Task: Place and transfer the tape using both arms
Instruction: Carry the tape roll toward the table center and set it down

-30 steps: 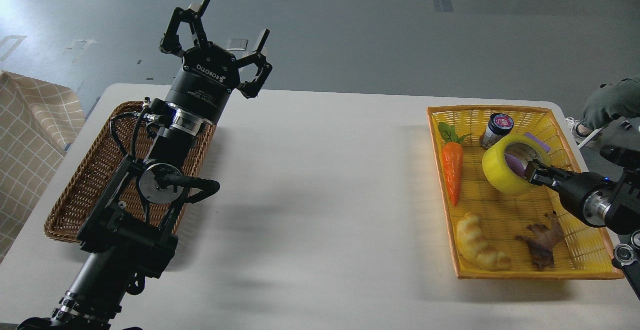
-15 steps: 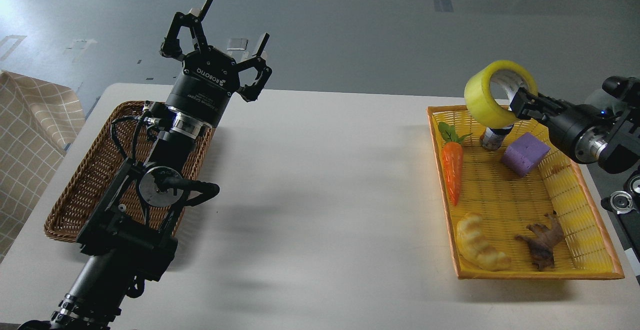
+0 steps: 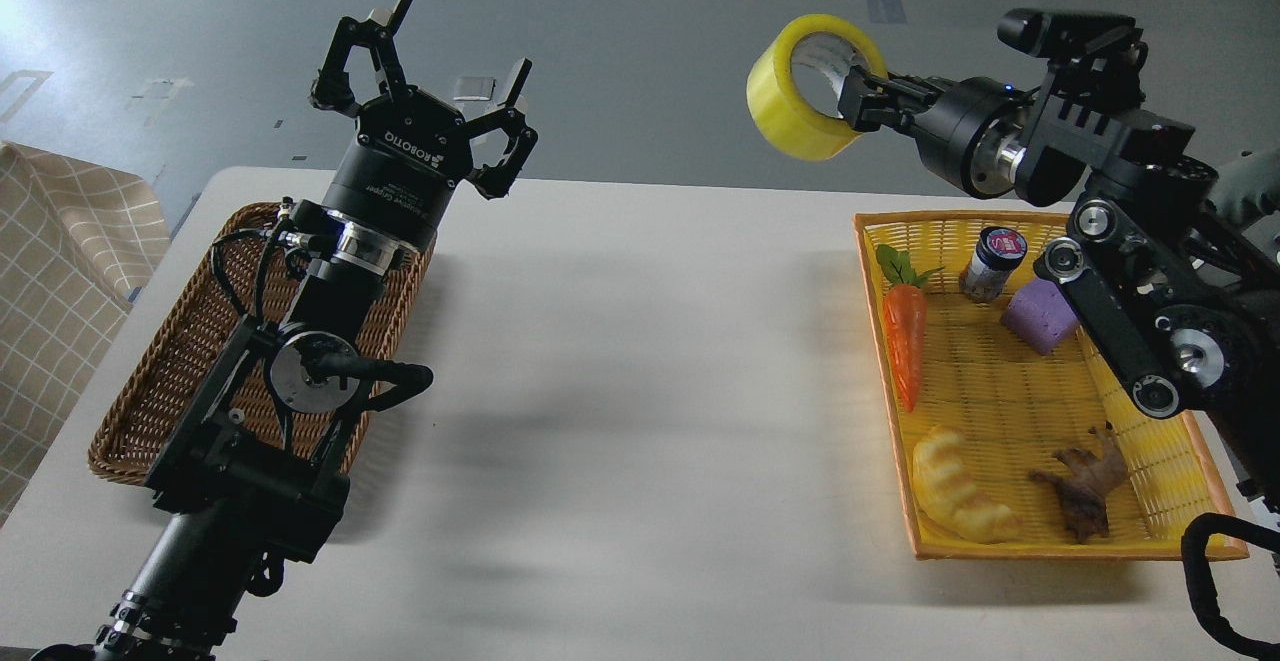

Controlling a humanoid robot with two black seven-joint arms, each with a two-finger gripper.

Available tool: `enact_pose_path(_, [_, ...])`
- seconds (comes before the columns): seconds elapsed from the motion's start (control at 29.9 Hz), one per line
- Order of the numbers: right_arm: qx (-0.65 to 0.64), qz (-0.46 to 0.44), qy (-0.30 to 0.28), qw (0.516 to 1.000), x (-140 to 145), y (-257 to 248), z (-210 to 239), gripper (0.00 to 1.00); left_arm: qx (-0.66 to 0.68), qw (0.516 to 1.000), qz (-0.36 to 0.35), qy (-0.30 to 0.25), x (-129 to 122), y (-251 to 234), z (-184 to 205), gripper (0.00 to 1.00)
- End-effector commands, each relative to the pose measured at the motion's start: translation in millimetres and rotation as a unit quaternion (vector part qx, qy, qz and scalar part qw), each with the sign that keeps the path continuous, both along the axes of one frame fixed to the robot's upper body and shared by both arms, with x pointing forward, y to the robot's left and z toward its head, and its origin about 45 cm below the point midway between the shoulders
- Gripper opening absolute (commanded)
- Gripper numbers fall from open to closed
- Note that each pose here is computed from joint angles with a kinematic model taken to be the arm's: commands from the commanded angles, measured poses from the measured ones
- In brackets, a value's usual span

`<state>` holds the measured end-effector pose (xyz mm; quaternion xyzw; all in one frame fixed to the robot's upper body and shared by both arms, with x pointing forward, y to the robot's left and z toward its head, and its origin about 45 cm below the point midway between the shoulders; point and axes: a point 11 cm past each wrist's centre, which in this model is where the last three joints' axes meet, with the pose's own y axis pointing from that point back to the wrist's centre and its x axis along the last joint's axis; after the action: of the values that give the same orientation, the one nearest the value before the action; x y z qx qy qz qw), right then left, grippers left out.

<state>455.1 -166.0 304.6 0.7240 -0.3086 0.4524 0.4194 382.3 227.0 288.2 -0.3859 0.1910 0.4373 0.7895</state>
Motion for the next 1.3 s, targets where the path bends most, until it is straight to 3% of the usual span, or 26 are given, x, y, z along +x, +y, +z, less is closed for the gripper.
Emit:
enact_pose_path(0.0, [-0.003,0.033,0.014,0.999,-5.1,36.2,-11.6,0.06,0.000,1.000,0.002,0.000,0.1,1.3,0.3,0.98])
enact_pose_path(0.37, [-0.040,0.108,0.052,0.992,-39.9,103.4,-60.6,0.06,-0.001,1.000,0.005,-0.001,0.5,3.8,1.2,0.98])
enact_pose_path(0.57, [-0.075,0.118,0.085,0.987,-63.3,103.3,-107.0,0.06,-0.004,1.000,0.010,-0.003,0.7,7.8,2.1,0.98])
enact_pose_path(0.84, [-0.083,0.119,0.116,0.983,-78.4,99.1,-135.5,0.06,-0.004,1.000,0.017,-0.004,1.1,13.1,3.2,0.98])
enact_pose_path(1.27, [-0.083,0.116,0.131,0.981,-84.8,95.8,-147.3,0.08,-0.004,1.000,0.023,0.003,-2.9,19.5,-4.6,0.98])
